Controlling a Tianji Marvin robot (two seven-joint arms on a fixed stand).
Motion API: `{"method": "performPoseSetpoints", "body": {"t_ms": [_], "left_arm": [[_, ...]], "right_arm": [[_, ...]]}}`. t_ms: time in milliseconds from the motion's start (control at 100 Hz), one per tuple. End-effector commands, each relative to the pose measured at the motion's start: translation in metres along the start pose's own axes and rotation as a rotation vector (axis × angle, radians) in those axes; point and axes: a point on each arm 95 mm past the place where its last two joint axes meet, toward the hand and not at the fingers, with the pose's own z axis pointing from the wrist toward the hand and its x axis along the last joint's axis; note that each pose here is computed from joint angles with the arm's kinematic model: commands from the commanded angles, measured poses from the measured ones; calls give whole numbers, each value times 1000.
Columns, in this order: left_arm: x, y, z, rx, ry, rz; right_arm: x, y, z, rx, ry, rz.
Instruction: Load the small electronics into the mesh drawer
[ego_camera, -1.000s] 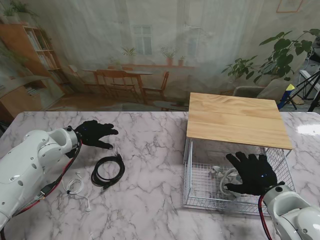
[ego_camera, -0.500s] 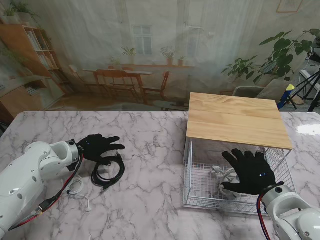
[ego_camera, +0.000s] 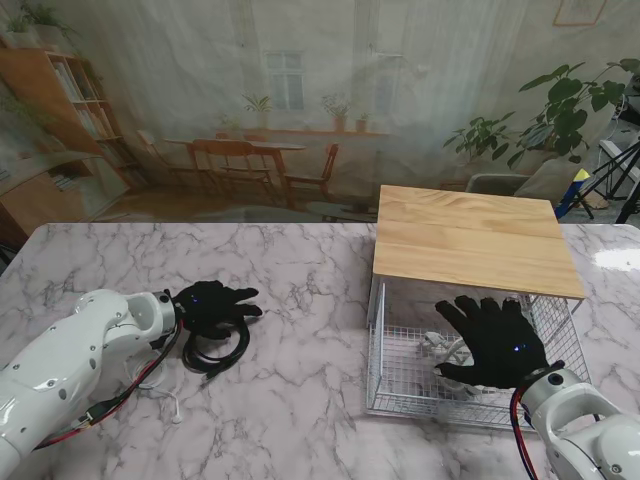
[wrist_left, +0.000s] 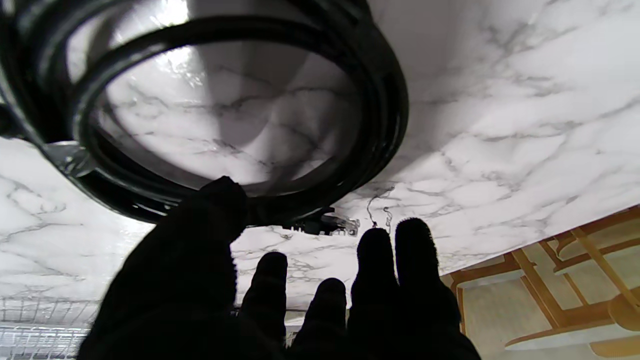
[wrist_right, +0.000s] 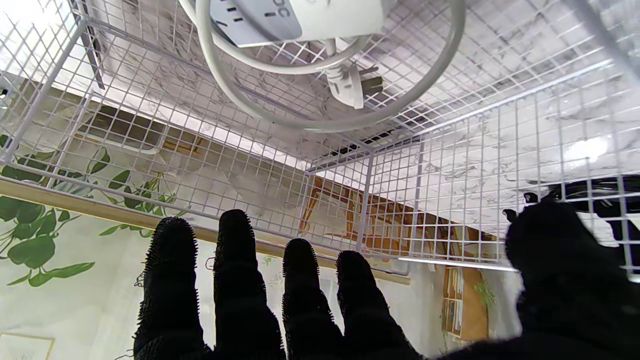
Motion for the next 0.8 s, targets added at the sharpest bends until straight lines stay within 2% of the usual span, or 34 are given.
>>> {"method": "performPoseSetpoints", "body": {"t_ms": [0,100,460,790], "left_arm": [[-3,2,1,-4,-16,-4],[-4,3,2,2,-25,-8],[-4,7,8,21,-31,75],[3,13,10,32,-6,122]], "right_arm": [[2,0,-1,2,6,2],[2,0,-1,1,8,6],[4,0,1,-2,14,11],[5,-2,0,-6,8,25]]}}
